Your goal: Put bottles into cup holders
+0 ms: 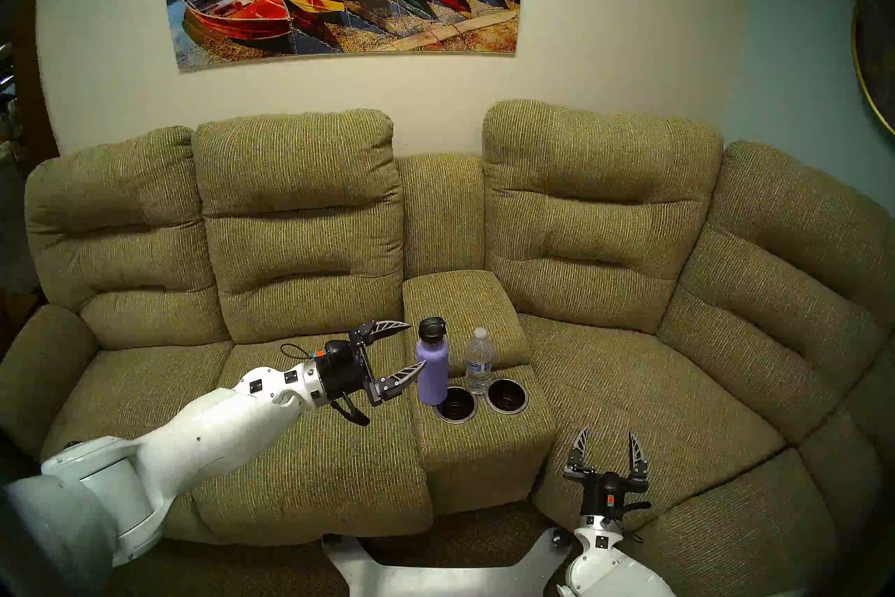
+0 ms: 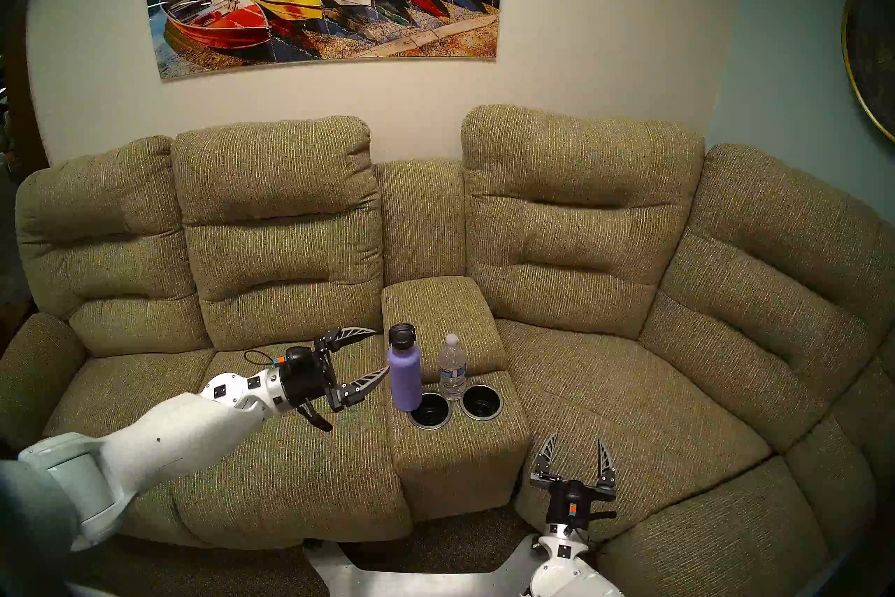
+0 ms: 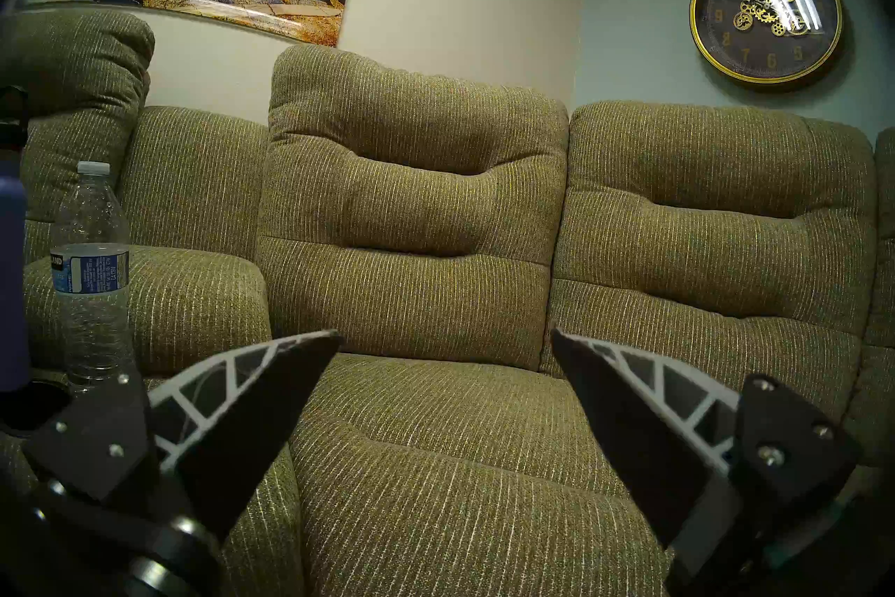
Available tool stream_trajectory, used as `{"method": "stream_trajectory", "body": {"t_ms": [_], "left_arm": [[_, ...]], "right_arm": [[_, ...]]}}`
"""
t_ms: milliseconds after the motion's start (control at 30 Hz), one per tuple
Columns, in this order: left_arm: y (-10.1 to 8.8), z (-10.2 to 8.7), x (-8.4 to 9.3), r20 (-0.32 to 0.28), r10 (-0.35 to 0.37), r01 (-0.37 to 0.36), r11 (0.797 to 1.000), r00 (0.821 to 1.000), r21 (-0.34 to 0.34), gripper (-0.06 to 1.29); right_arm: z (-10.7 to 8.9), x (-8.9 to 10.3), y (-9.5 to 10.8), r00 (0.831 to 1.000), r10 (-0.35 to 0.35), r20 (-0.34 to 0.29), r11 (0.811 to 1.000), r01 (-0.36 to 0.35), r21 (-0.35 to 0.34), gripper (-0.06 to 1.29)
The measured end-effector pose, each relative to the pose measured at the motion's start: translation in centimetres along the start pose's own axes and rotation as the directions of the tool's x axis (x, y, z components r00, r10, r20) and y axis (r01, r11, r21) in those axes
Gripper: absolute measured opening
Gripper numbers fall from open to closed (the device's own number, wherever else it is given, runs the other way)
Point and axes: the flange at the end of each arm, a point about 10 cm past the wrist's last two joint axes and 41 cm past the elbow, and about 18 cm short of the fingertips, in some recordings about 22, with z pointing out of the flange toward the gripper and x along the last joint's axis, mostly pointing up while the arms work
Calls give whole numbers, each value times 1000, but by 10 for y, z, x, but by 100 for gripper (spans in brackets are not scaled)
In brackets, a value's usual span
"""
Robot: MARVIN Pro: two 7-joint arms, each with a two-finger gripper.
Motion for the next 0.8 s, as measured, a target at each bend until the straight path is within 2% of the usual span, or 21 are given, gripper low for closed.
{"method": "stream_trajectory", "body": {"t_ms": [333,800], "left_arm": [[-24,16,-8,-3,-78,78,995,997,61,120],[-39,26,-23,33,-203,198,972,979,126,120]], "right_arm": [[0,0,0,1000,0,0,1000,0,2,121],[0,0,0,1000,-1,0,1000,1,5,121]]}}
